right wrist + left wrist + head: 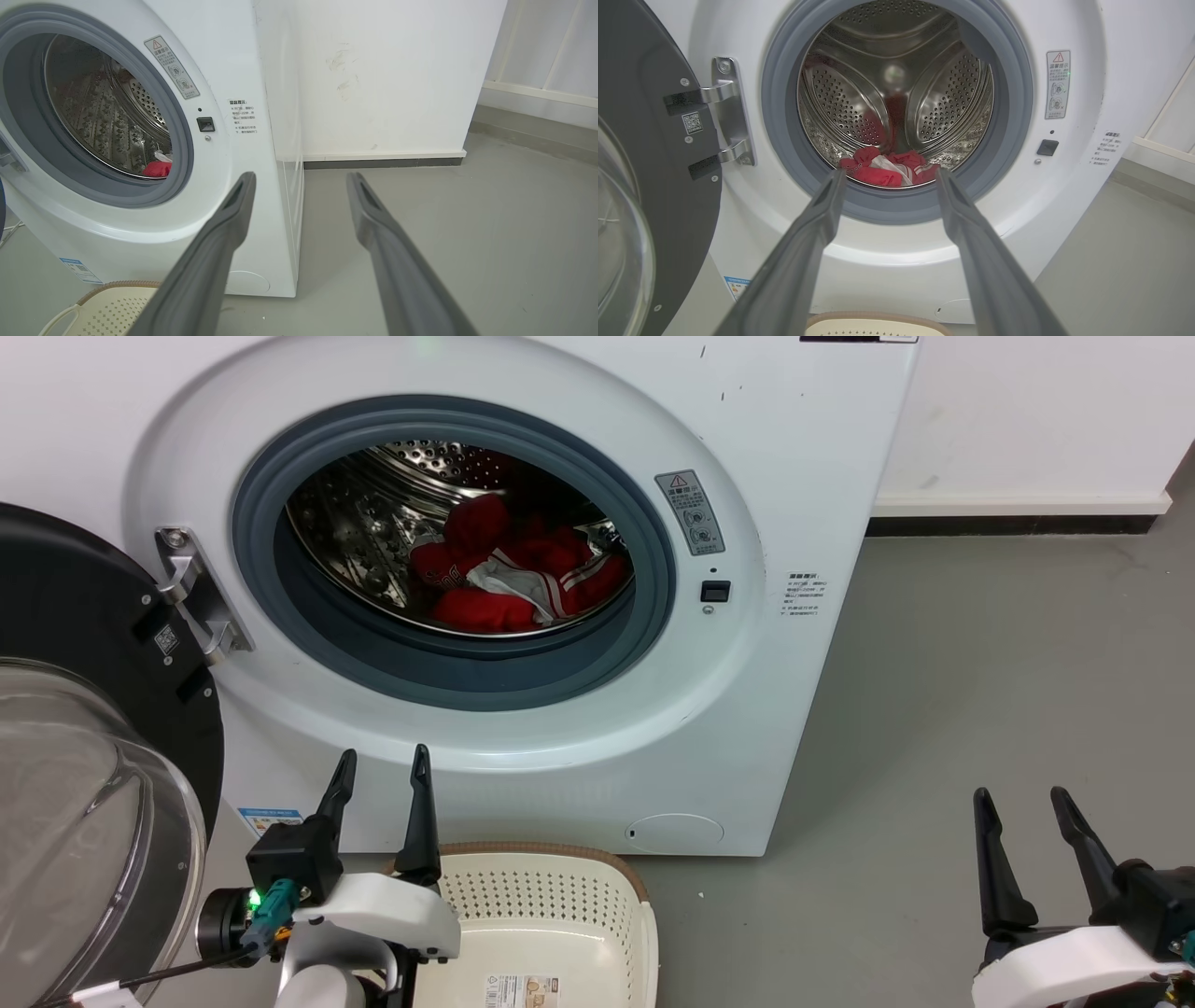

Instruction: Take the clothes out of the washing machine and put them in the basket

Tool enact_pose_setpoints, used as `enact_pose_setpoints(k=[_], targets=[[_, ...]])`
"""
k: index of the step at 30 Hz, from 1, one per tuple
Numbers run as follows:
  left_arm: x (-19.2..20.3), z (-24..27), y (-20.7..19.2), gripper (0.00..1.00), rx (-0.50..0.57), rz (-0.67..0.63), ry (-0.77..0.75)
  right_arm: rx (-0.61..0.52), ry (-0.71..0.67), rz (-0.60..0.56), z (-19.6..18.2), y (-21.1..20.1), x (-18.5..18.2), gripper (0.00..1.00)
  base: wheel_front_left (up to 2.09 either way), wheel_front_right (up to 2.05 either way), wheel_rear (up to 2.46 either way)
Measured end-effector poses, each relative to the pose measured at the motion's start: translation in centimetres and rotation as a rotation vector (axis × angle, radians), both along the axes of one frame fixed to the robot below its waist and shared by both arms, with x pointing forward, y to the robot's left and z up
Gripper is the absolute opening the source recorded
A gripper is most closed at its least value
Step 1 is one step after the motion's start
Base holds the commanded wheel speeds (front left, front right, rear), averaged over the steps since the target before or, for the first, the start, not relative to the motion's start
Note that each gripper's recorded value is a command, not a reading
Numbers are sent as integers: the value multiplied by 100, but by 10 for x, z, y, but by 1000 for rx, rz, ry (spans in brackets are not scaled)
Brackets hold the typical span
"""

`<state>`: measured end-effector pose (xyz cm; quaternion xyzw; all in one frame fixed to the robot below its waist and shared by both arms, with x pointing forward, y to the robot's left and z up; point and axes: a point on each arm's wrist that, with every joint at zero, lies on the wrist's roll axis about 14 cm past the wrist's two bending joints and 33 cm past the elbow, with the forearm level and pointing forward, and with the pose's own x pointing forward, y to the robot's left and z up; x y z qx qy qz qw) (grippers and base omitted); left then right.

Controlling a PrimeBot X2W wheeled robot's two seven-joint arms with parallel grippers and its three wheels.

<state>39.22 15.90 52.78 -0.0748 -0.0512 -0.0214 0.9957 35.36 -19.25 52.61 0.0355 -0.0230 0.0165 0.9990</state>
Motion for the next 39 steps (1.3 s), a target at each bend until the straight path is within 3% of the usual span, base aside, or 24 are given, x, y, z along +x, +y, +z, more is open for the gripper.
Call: enact_pose_setpoints(k=[24,39], targets=[[-1,1,-8,100,140,-18,-37,-154,-31,6,9,2,-2,100,0,0,0],[-3,-9,-5,100,130,-10,-8,-141,-22,12,4,4,0,100,0,0,0]])
